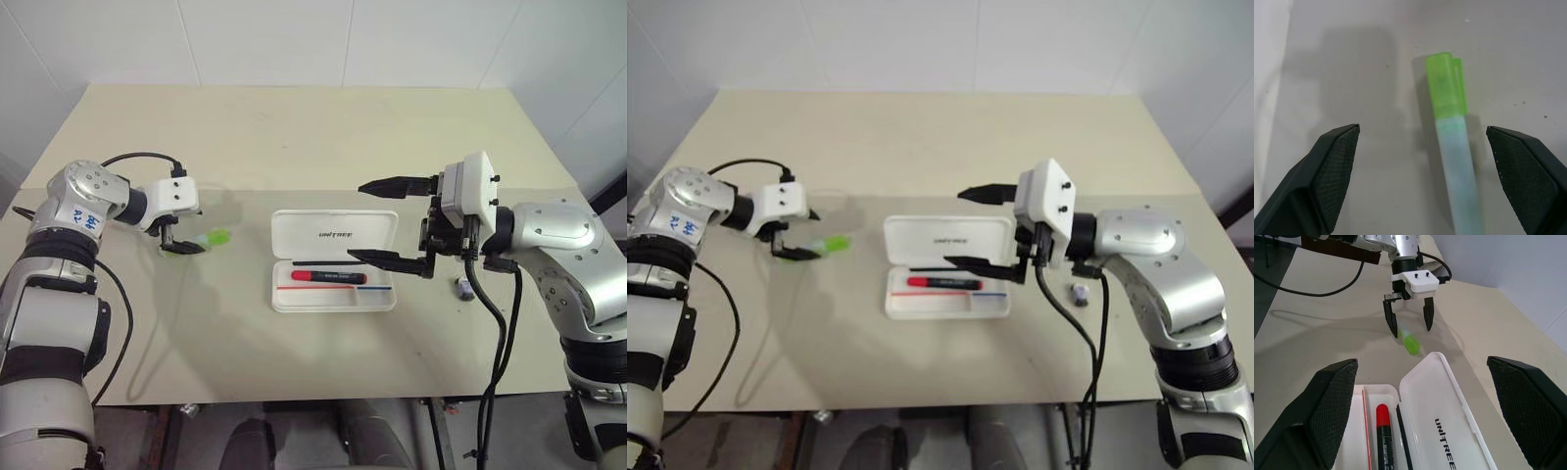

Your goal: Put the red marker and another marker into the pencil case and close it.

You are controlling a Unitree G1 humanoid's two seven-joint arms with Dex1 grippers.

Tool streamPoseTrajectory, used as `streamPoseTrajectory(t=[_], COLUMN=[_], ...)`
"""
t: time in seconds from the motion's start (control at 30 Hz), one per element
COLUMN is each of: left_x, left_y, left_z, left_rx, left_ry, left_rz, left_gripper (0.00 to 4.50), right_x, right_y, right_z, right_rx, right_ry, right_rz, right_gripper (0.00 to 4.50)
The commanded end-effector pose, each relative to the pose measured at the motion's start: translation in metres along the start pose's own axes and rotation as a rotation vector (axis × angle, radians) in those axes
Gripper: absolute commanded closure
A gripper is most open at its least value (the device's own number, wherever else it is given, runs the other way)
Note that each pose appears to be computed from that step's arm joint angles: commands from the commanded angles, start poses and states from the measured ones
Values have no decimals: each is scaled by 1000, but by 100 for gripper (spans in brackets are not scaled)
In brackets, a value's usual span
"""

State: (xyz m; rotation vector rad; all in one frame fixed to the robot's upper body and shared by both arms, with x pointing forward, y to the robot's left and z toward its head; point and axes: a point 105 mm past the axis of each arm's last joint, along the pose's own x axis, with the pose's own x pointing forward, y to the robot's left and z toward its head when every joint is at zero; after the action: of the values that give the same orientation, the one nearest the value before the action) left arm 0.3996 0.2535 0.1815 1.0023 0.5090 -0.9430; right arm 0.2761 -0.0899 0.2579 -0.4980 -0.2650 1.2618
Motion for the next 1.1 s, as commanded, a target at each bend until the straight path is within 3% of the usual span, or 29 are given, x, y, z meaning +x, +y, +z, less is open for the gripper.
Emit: streamPoseTrajectory(t=[0.03, 0.37, 0.67, 1.03, 1.1], left_x=[-9, -10, 0, 19, 21], left_y=[12, 20, 7, -1, -3], left_z=[1, -6, -6, -16, -17], left_rx=[14, -9, -57, -86, -98], left_ry=[18, 49, 17, 123, 130], left_rz=[72, 146, 65, 19, 5], left_gripper=[2, 2, 2, 2, 43], right_x=[-6, -6, -4, -4, -4], right_y=[-1, 0, -2, -3, -3], right_z=[13, 13, 13, 13, 14], right_rx=[-45, -37, -38, -45, -44], right_ry=[-23, -23, -24, -25, -26], right_rz=[-34, -36, -36, -48, -52], right_gripper=[0, 0, 0, 0, 0])
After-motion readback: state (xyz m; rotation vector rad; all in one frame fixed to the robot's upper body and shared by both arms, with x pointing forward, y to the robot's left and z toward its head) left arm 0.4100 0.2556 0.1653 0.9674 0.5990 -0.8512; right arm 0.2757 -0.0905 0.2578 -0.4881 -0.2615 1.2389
